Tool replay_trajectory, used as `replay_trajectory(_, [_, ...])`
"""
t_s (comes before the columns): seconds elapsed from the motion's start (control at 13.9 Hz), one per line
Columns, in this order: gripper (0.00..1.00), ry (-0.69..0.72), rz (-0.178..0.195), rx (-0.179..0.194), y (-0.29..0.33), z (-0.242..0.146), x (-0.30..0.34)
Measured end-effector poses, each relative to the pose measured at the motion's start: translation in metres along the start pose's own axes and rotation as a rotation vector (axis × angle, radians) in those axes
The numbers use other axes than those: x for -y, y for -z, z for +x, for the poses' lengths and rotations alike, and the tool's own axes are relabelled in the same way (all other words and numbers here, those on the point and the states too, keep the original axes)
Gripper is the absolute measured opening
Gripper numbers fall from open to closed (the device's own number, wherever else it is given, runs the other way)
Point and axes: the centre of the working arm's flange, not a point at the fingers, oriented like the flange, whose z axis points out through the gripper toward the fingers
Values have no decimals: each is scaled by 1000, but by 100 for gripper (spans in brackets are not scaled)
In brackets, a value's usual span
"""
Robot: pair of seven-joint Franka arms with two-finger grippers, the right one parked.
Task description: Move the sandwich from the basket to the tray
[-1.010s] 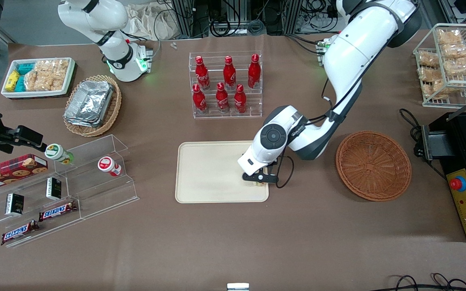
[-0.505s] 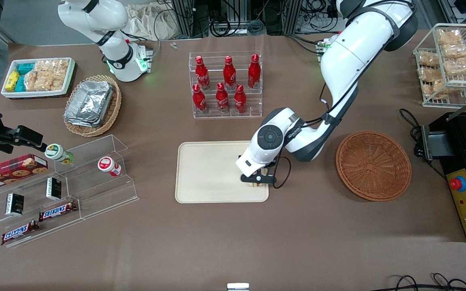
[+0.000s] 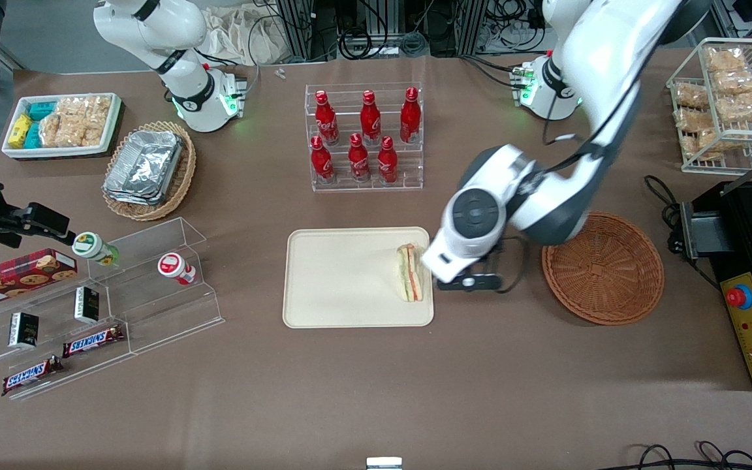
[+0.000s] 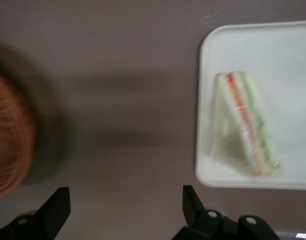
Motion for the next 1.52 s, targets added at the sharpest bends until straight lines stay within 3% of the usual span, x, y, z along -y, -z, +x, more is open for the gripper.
replay_trajectory(0.29, [100, -23, 13, 49, 76, -14, 119])
replay_trajectory(0.51, [100, -81, 24, 55, 104, -27, 167])
replay_trajectory(0.94, [100, -22, 16, 54, 122, -32, 233])
replay_trajectory(1.37, [100, 71, -7, 78, 112, -25, 280])
replay_trajectory(1.52, [100, 103, -50, 96, 107, -22, 299])
